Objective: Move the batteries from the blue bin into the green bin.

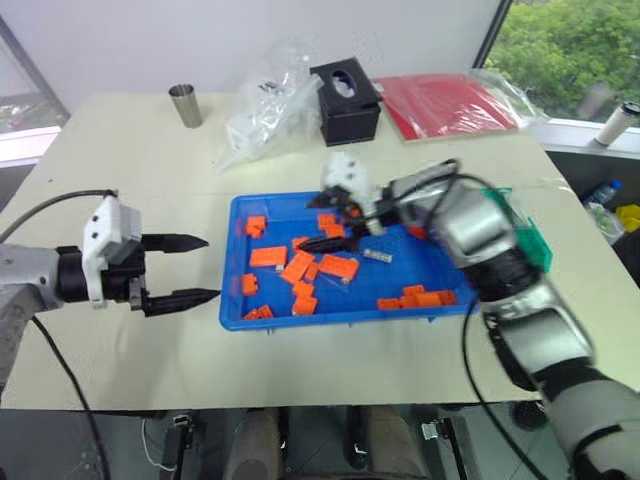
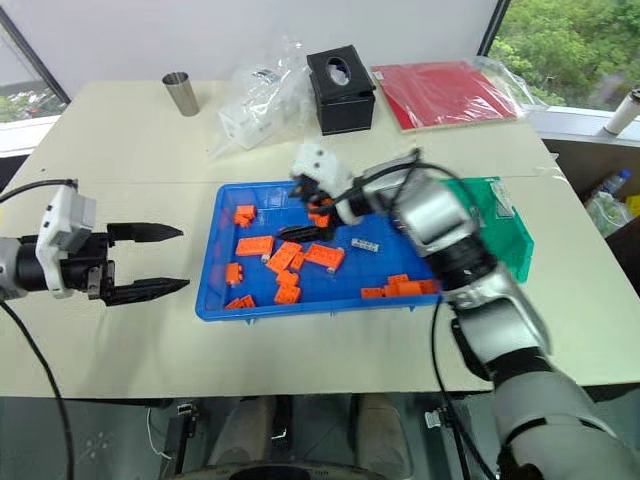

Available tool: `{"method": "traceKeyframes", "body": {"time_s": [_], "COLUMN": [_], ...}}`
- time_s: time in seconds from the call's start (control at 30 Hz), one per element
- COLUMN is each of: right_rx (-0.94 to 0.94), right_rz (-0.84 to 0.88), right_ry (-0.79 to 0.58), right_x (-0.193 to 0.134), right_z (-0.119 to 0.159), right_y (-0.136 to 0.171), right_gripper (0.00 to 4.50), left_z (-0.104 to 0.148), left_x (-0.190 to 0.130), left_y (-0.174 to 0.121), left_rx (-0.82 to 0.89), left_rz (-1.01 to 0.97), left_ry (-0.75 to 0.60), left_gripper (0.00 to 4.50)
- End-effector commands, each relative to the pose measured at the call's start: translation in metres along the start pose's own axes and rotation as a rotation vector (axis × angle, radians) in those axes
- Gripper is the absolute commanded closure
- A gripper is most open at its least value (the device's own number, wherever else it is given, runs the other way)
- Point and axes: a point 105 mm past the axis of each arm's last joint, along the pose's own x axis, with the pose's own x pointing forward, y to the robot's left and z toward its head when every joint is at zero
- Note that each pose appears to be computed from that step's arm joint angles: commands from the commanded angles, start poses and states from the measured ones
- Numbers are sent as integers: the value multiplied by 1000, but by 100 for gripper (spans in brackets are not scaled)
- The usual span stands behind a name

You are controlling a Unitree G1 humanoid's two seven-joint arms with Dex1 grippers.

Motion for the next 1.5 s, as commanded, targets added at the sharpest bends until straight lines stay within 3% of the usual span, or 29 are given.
{"method": "traceKeyframes", "body": {"time_s": [0.03,0.33,0.73,0.83,1.03,1.5], "right_rx": [20,-17,-35,-18,-25,-17], "right_rz": [-42,-4,29,30,31,-57], "right_ry": [18,96,83,62,58,62], "right_x": [19,54,71,72,74,56], "right_z": [7,-7,-10,-7,-6,5], "right_y": [-8,-2,11,11,13,-6], "right_gripper": [2,2,2,86,386,386], "left_z": [11,19,21,22,28,28], "left_x": [5,4,7,8,9,14], "left_y": [-7,-6,-3,-1,4,6], "left_rx": [41,39,38,41,50,58], "left_rz": [-14,31,40,41,49,16], "left_ry": [-24,-52,-62,-66,-82,-77], "left_gripper": [0,0,0,0,0,0]}}
